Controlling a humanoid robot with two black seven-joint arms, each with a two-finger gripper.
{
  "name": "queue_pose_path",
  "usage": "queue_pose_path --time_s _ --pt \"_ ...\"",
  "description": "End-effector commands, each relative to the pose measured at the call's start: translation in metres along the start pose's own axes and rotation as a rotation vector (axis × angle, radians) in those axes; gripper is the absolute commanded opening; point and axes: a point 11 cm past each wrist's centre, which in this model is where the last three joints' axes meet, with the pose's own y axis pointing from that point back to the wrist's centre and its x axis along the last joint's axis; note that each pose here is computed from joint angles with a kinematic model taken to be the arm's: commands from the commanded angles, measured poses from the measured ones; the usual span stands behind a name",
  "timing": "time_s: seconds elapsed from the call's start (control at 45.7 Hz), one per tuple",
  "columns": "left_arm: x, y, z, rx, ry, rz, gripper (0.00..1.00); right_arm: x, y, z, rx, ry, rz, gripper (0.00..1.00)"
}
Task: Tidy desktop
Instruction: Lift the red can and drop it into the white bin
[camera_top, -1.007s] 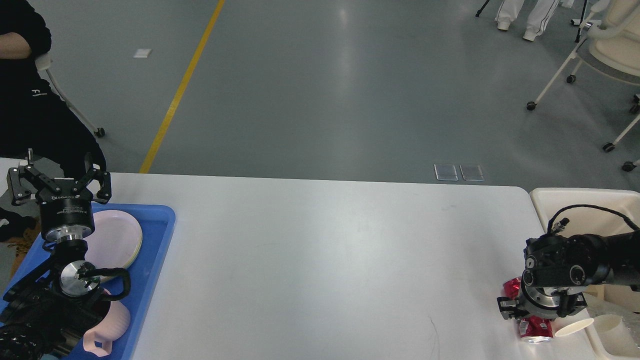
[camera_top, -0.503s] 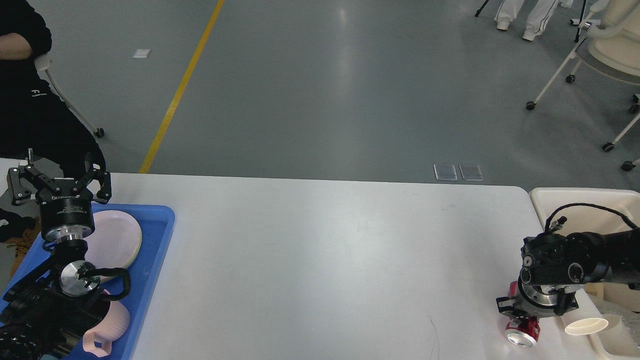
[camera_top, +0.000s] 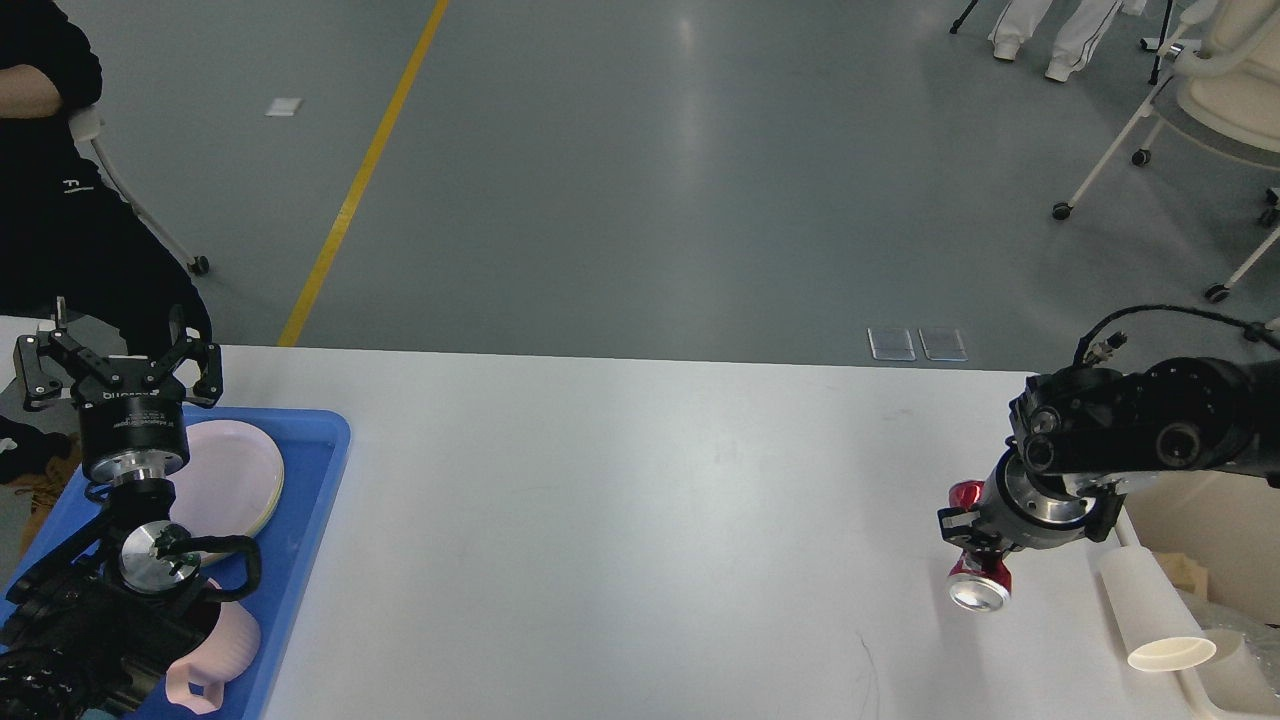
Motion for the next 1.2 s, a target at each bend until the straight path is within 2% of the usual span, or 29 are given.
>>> queue_pose_path --time_s 0.0,0.219,0.394,0.46,0.569,0.7,0.919,1.182 --pt "0.0 0.0 0.0 0.0 0.0 0.0 0.96 0.033 0.052 -0.002 0.07 -0.055 0.044 0.0" --pt "0.0 0.0 0.0 0.0 0.0 0.0 0.96 0.076 0.15 -0.005 0.311 -0.157 0.126 0.0" --pt "0.0 0.0 0.0 0.0 0.0 0.0 0.96 0.098 0.22 0.006 0.432 -0.172 0.25 0.0" --pt "0.0 0.0 0.0 0.0 0.0 0.0 0.96 0.102 0.238 0.011 0.459 -0.174 0.284 0.0" --pt "0.0 0.0 0.0 0.0 0.0 0.0 0.96 0.109 0.247 0.026 0.464 -0.216 0.322 0.0" --pt "0.0 0.0 0.0 0.0 0.0 0.0 0.96 0.118 0.227 0.055 0.421 -0.314 0.323 0.0" --pt "0.0 0.0 0.0 -0.001 0.001 0.001 0.96 0.125 0.135 0.155 0.239 -0.665 0.322 0.0" --pt "0.0 0.0 0.0 0.0 0.0 0.0 0.96 0.068 0.029 0.245 -0.081 -0.929 0.333 0.0"
